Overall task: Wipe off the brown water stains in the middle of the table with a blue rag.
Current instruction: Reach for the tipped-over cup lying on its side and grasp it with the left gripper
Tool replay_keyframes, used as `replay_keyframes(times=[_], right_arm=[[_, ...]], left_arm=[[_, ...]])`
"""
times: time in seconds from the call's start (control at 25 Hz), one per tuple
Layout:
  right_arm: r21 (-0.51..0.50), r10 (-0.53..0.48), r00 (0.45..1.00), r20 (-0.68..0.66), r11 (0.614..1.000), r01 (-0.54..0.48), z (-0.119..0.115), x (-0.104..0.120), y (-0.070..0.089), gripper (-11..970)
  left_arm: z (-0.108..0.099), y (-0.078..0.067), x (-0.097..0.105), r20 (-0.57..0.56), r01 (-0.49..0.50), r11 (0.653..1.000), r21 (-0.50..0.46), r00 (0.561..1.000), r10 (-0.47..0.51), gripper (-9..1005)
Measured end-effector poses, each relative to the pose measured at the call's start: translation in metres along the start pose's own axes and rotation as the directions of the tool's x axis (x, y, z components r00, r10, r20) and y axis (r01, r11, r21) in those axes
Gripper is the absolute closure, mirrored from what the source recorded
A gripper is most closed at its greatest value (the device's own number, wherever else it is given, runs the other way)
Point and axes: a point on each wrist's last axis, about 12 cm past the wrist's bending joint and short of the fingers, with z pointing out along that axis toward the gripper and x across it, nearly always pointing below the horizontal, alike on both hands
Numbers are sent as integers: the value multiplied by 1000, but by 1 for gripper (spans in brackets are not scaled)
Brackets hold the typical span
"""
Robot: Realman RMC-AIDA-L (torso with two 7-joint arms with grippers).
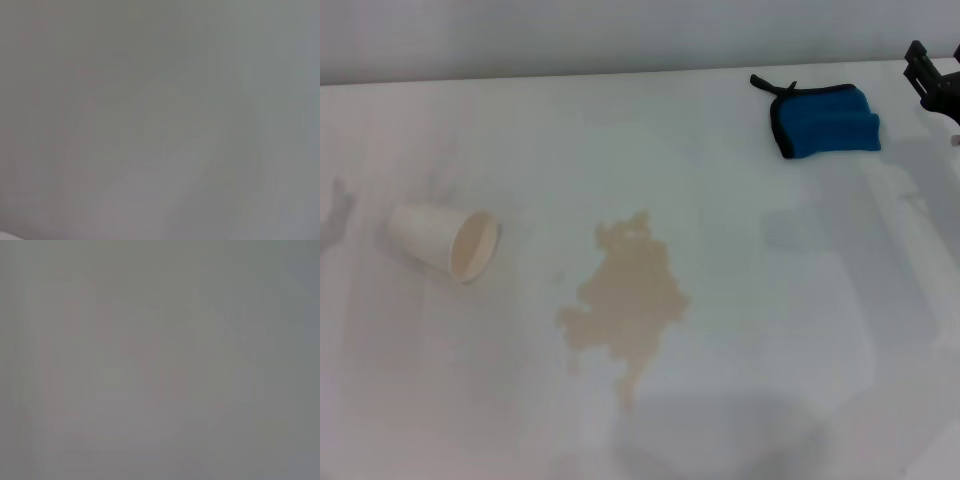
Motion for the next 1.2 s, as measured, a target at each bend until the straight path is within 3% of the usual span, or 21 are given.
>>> replay_keyframes(times=[0.52, 0.64, 0.76, 1.0, 1.2], right_arm=[[3, -25, 1000, 3, 1000, 25, 8, -4, 2, 279], [19, -15, 1000, 9, 1000, 15, 8, -5, 0, 279], [22, -12, 1000, 11, 1000, 12, 8, -6, -1, 279], [13, -12, 1000, 21, 1000, 11, 12, -9, 3, 279], [3, -9, 1000, 27, 1000, 9, 16, -11, 7, 279]], left_arm=[[3, 0, -4, 17, -1, 1000, 5, 1000, 1, 115], [10, -6, -10, 42, -7, 999, 48, 999, 5, 114], [25, -12, -22, 45, -48, 987, 154, 998, 42, 114], [59, -16, -52, -91, -45, 931, 361, 992, 83, 123], [79, -21, -79, -234, -77, 832, 549, 942, 242, 127]])
